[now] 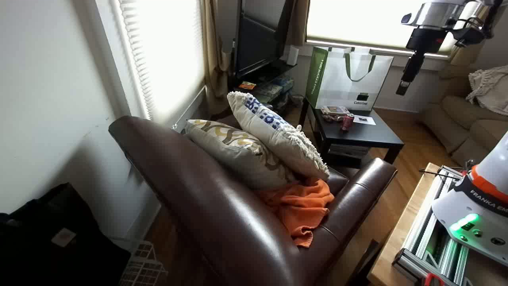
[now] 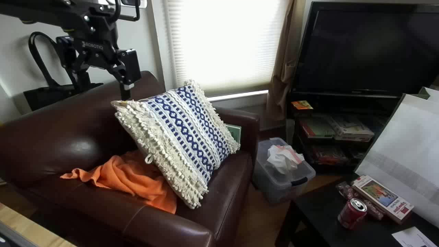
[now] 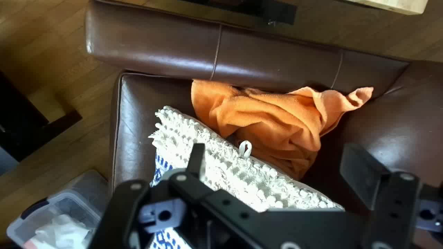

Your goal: Place the blue and white pillow over the top part of the chair

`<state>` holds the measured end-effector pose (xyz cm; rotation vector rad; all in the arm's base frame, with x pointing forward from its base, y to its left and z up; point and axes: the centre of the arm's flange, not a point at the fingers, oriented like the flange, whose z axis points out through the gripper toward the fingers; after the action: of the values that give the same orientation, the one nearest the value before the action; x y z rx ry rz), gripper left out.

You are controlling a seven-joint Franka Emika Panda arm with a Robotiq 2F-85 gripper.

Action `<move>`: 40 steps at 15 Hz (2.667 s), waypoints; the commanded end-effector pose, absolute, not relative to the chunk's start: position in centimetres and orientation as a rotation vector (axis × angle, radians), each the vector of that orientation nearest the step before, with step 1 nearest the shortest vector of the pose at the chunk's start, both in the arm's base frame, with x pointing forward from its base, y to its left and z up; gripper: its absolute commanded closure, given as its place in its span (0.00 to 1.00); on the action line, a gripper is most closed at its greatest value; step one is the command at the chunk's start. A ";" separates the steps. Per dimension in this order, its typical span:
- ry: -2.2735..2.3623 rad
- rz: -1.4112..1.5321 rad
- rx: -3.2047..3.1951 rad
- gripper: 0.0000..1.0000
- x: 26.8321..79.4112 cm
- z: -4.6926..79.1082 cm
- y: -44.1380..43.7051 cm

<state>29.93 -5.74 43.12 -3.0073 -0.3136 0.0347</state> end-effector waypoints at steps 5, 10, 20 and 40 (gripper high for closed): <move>-0.314 0.035 -3.007 0.00 29.9 43.1 -5.7; -0.319 -0.054 -3.029 0.00 32.3 44.8 -5.9; -0.417 -0.100 -3.007 0.00 49.4 50.2 -0.2; 0.103 0.184 -3.069 0.00 67.3 37.3 11.7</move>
<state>65.04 10.64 39.13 -3.0055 0.0363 0.0676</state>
